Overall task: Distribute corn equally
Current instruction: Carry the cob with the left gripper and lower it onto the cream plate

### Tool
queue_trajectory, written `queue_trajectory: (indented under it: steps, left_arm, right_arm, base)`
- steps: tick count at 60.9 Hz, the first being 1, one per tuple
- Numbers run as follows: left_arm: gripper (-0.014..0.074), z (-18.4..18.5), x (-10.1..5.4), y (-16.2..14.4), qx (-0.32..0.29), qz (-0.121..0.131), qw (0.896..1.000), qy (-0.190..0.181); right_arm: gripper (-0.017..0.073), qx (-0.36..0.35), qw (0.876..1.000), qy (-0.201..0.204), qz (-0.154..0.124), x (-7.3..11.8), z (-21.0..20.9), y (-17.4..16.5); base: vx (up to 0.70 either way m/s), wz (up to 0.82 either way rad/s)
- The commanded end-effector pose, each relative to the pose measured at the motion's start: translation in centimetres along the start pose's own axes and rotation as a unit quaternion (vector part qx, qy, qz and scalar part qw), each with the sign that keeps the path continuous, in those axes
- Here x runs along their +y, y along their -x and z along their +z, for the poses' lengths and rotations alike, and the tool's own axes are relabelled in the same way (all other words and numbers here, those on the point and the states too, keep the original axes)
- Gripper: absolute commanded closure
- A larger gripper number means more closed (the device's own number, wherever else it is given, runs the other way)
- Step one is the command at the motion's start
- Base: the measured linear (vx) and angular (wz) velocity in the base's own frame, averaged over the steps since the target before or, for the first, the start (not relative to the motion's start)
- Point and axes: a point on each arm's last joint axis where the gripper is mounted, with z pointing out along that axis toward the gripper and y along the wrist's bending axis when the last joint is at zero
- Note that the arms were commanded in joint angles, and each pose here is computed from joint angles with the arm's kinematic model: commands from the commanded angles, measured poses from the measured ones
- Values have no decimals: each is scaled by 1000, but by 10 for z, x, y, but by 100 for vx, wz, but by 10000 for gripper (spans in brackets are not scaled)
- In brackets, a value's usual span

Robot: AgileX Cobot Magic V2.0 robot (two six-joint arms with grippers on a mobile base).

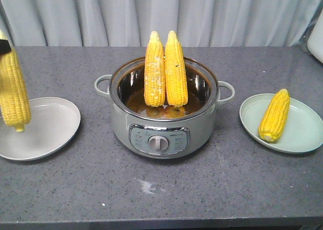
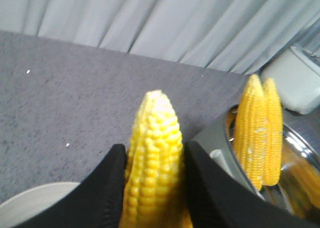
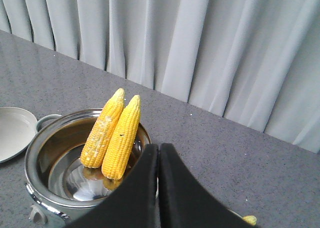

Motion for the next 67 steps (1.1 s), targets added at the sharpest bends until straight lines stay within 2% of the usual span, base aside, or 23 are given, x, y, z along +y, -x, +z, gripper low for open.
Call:
queue_trajectory:
  steps: [1, 10, 26, 41, 54, 67]
  left_arm:
    - [602, -4, -2, -1, -3, 9, 1000, 18]
    - [602, 5, 11, -12, 13, -13, 1000, 22]
    - [600, 13, 21, -18, 26, -27, 999, 22]
    - [577, 14, 22, -19, 27, -19, 999, 21]
    - [486, 14, 22, -19, 27, -19, 999, 21]
    - [316, 14, 22, -19, 26, -19, 999, 23]
  right_arm:
    - [564, -14, 1000, 14, -6, 8, -7, 5]
    - [564, -14, 1000, 14, -6, 8, -7, 5]
    - [564, -15, 1000, 15, -6, 9, -7, 5]
    - [564, -15, 1000, 15, -6, 9, -7, 5]
    - [564, -15, 1000, 15, -6, 9, -7, 5]
    - [564, -15, 1000, 15, -6, 9, -7, 5]
  base:
    - [0, 0]
    - [0, 0]
    - [0, 0]
    - [0, 0]
    - [0, 0]
    - [0, 0]
